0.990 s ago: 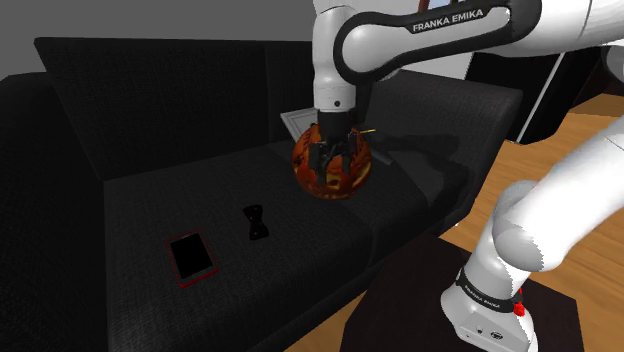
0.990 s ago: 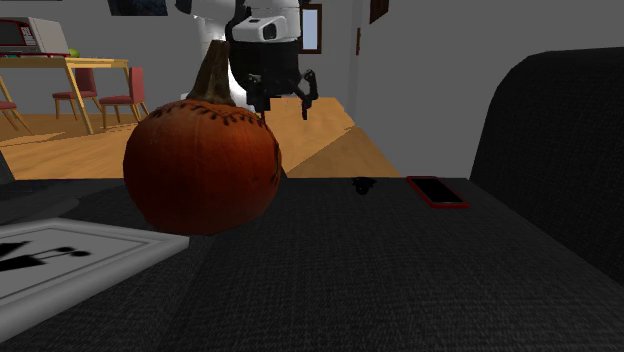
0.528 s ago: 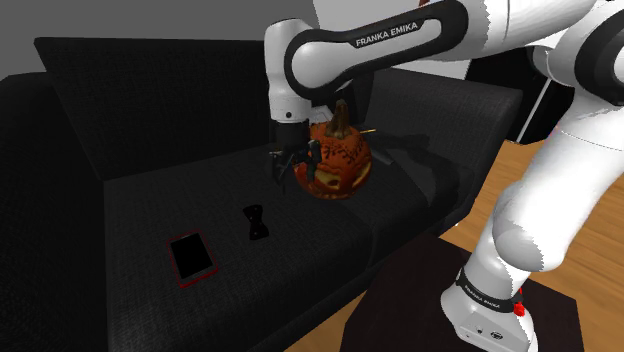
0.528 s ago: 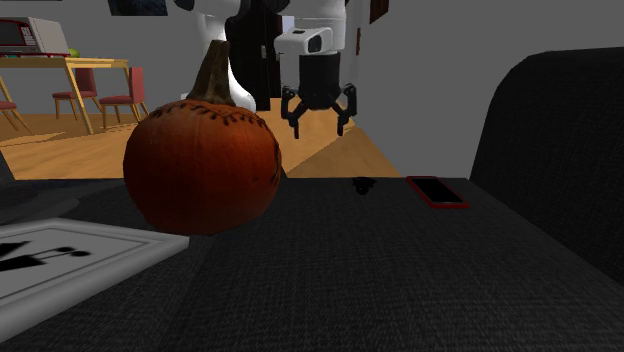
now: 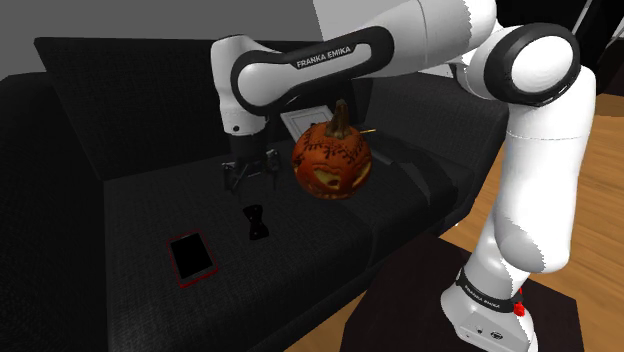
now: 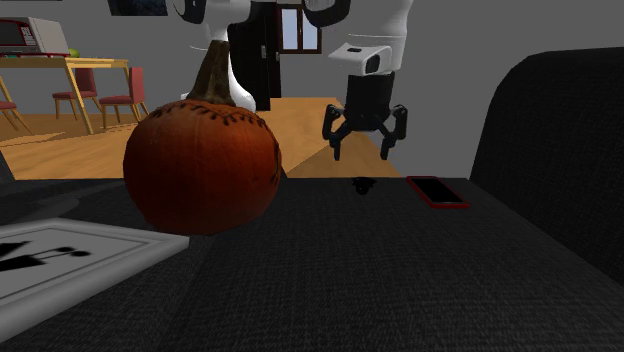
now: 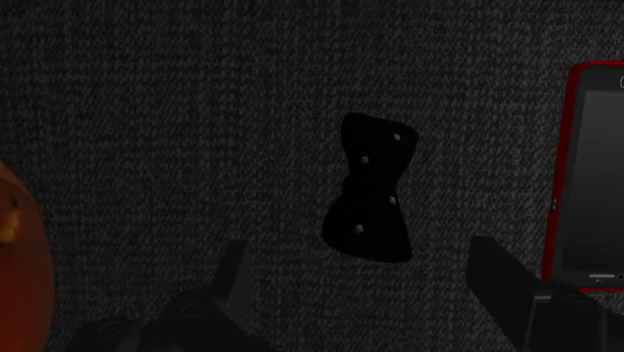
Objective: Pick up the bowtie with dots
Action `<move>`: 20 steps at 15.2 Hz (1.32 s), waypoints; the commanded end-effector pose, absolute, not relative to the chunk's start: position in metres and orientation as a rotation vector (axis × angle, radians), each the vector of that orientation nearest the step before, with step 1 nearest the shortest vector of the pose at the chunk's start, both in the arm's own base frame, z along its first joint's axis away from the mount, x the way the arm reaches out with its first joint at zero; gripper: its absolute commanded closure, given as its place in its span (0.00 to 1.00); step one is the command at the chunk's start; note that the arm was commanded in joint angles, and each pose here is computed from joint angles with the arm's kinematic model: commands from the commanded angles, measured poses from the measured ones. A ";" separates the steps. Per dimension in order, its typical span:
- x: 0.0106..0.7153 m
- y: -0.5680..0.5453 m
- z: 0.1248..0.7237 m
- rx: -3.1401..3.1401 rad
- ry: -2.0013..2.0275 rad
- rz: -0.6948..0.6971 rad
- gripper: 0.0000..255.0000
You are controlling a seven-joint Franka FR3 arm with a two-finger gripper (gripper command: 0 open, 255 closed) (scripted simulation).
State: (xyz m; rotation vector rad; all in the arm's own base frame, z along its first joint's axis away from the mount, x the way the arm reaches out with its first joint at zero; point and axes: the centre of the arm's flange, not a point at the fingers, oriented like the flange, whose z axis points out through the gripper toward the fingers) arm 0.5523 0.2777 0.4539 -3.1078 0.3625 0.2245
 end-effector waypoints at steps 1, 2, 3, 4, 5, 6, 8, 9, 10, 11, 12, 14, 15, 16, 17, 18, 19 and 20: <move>0.564 0.286 0.449 -3.110 0.385 0.222 0.00; 0.564 0.286 0.444 -3.110 0.385 0.222 0.00; 0.564 0.286 0.438 -3.110 0.385 0.222 0.00; 0.564 0.286 0.433 -3.110 0.385 0.222 0.00; 0.564 0.286 0.428 -3.110 0.385 0.222 0.00; 0.564 0.286 0.422 -3.110 0.385 0.222 0.00; 0.564 0.286 0.409 -3.110 0.385 0.222 0.00; 0.564 0.286 0.409 -3.110 0.385 0.222 0.00; 0.564 0.286 0.409 -3.110 0.385 0.222 0.00; 0.564 0.286 0.409 -3.110 0.385 0.222 1.00; 0.564 0.286 0.409 -3.110 0.385 0.222 1.00; 0.564 0.286 0.409 -3.110 0.385 0.222 1.00; 0.564 0.286 0.409 -3.110 0.385 0.222 1.00; 0.564 0.286 0.409 -3.110 0.385 0.222 1.00; 0.564 0.286 0.409 -3.110 0.385 0.222 1.00; 0.564 0.286 0.409 -3.110 0.385 0.222 1.00; 0.564 0.286 0.409 -3.110 0.385 0.222 1.00; 0.564 0.286 0.409 -3.110 0.385 0.222 1.00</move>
